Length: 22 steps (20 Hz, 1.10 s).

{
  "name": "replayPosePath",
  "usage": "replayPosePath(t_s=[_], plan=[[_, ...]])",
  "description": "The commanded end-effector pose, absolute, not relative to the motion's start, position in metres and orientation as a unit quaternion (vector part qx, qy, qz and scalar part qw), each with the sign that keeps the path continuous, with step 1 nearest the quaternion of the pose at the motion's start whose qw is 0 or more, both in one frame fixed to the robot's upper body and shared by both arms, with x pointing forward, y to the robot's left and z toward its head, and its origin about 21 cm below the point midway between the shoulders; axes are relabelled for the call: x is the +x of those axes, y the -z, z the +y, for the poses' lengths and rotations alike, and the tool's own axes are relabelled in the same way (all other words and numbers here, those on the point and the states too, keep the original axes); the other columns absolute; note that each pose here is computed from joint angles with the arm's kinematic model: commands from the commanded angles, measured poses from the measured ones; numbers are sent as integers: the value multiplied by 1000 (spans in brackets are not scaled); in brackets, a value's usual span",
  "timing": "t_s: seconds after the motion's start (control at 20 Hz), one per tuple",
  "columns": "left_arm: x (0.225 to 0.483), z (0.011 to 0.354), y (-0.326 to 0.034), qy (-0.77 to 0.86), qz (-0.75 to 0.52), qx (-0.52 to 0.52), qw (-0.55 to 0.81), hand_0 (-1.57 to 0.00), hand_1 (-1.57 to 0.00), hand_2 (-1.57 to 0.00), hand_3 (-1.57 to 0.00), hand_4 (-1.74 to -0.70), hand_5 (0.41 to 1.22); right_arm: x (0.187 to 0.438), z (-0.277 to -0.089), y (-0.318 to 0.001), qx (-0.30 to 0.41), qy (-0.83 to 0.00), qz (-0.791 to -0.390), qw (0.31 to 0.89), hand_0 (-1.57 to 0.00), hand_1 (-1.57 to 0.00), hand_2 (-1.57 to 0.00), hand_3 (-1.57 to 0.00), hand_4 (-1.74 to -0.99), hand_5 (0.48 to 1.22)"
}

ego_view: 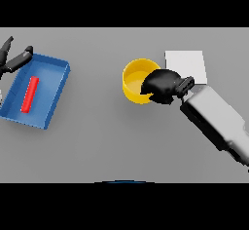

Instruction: Pick up the red beaker and tilt it to pour out 1 green nut into yellow bowl. Pick up the yellow bowl and place it on the metallic measuring scale.

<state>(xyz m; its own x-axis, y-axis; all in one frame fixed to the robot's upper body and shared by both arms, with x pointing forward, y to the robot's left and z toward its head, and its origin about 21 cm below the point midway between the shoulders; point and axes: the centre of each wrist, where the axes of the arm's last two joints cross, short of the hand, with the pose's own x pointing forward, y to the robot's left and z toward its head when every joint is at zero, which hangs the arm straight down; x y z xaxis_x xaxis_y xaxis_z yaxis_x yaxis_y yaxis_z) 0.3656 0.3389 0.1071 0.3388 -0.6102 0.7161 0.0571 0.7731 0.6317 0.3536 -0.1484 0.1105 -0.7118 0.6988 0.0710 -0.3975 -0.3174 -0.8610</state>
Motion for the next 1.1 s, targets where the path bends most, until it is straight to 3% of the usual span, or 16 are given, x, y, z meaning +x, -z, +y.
replayPosePath(t_s=[0.0,0.55,0.9,1.05], plan=[[365,335,-106,215,-536,251,777,1,1,1,1,-798,702,350,-146,-110,-162,-795,-471,347,-1566,-1566,-1491,-1182,-1739,1219],[362,335,-116,202,-526,252,787,1,1,1,1,-844,739,387,-206,-142,-270,-732,-487,392,-1564,-1571,-1542,-1153,-1741,1221],[355,333,-113,194,-516,255,795,1,1,1,1,-858,768,413,-247,-123,-305,-697,-473,445,-1570,-1571,-1533,-1159,-1741,1221],[358,333,-119,192,-513,263,794,1,1,1,1,-863,784,417,-255,-106,-305,-688,-469,463,-1570,-1571,-1475,-1206,-1741,1221]])
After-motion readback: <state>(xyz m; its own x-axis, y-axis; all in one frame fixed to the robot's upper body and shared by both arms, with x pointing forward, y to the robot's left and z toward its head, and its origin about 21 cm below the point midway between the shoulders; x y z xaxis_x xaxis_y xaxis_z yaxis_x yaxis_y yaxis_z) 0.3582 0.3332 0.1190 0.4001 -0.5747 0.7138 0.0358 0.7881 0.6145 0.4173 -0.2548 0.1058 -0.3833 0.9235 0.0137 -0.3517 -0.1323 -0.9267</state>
